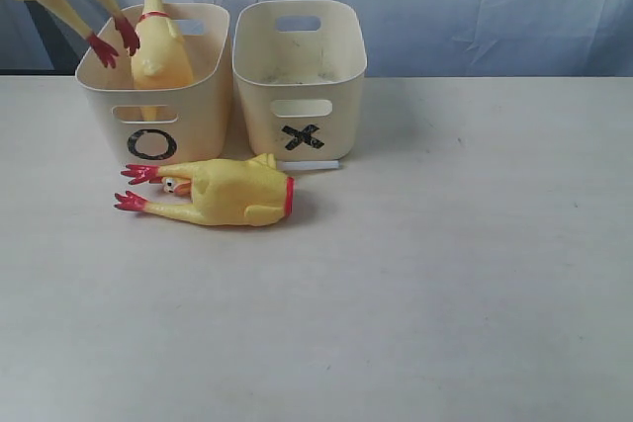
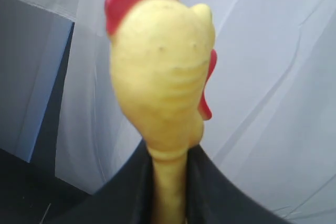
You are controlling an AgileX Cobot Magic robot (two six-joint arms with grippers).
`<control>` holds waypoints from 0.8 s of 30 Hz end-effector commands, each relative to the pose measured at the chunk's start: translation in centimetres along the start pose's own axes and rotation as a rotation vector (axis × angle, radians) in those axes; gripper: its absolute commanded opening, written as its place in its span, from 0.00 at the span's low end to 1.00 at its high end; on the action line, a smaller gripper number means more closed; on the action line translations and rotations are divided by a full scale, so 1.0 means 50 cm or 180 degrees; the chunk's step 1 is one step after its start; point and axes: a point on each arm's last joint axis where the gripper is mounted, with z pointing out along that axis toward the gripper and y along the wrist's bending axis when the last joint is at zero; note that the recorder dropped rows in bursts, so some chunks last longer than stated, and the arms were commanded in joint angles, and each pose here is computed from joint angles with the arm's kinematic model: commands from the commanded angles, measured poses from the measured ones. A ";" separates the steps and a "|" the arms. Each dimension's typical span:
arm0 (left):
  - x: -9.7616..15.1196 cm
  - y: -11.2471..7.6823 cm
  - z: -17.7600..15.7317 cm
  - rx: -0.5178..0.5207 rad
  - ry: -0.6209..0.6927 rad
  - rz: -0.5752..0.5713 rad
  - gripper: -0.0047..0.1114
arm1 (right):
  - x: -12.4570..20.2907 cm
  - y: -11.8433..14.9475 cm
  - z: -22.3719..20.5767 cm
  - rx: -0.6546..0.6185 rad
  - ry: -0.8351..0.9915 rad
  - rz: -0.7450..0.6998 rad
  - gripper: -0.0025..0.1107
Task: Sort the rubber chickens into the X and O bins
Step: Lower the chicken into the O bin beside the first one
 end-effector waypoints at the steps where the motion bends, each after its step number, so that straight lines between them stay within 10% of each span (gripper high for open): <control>1: 0.022 -0.012 0.035 0.0059 0.0042 -0.0058 0.04 | -0.005 0.000 -0.002 0.0010 -0.0058 -0.0027 0.02; 24: 0.204 -0.139 0.083 0.0602 0.0601 0.0970 0.04 | -0.005 0.000 -0.002 0.0010 -0.0058 -0.0027 0.02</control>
